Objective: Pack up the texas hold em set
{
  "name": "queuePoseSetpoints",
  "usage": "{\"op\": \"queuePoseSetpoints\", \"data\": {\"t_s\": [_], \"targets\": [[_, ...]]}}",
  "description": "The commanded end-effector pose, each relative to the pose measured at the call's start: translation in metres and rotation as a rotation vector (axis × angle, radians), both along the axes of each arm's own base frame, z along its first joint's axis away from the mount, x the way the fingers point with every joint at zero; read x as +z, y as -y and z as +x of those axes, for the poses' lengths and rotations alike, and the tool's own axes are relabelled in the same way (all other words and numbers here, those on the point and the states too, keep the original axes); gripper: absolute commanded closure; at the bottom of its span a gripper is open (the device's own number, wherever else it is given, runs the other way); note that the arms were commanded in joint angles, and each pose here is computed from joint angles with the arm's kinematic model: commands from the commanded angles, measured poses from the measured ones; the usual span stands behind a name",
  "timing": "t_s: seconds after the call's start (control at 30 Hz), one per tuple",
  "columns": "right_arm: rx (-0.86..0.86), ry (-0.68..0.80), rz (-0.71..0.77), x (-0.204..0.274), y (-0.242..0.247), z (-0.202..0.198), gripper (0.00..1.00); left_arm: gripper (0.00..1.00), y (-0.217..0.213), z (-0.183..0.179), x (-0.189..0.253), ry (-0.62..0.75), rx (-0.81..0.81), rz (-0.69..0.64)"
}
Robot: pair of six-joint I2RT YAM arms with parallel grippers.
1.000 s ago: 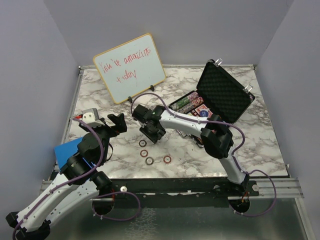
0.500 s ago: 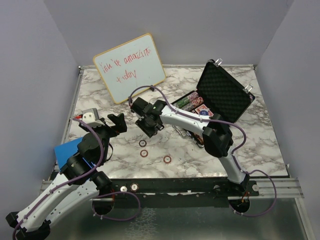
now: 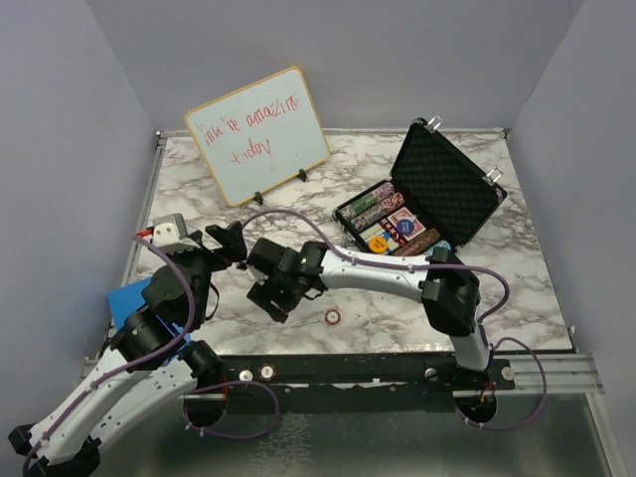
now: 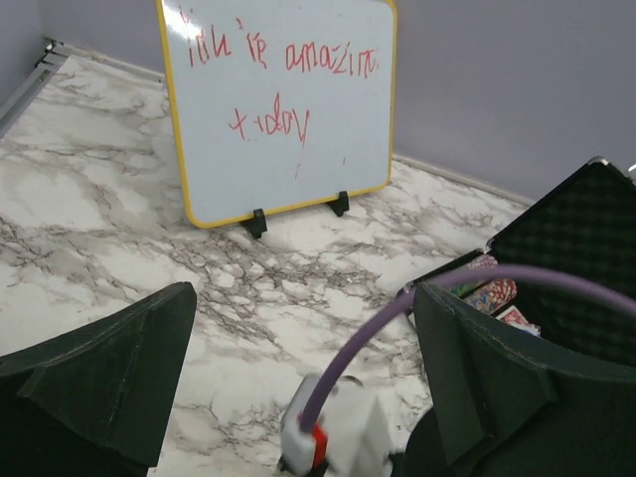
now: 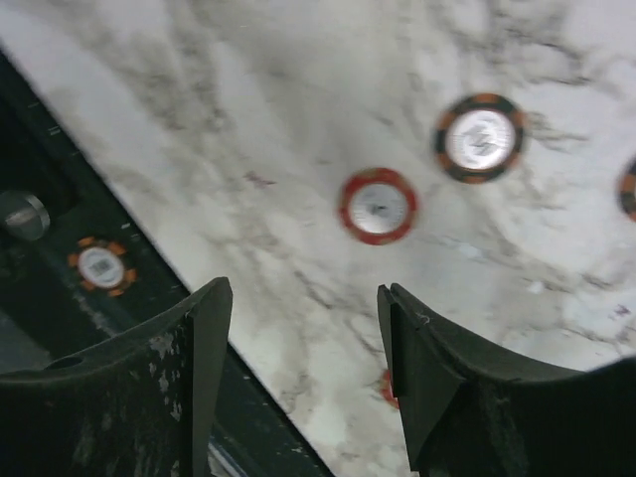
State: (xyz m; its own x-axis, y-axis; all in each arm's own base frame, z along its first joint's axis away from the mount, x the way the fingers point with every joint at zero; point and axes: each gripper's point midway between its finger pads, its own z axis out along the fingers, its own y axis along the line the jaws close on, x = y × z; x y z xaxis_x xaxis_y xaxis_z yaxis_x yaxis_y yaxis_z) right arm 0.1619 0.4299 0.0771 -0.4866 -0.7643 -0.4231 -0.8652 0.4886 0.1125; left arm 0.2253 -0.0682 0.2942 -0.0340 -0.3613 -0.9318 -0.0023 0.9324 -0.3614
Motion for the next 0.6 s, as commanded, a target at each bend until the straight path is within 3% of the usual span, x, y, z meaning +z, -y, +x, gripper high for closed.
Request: {"op": "queuePoseSetpoints", "data": {"t_s": [0.0,0.17,0.57], "targets": [[0.142,-0.022,0.099,0.003,-0.030,-0.051,0.33,0.01,-0.008,-0.010,0.035,0.056,-0.012,-0.044],[0.214,-0.028,0.066,-0.014,-0.045,-0.090,0.33,0.01,-0.009,-0.018,0.055,0.077,-0.047,-0.067],[0.278,0.010,-0.014,-0.041,-0.053,-0.128,0.34,0.01,-0.018,-0.028,0.061,0.086,-0.049,-0.091]]}}
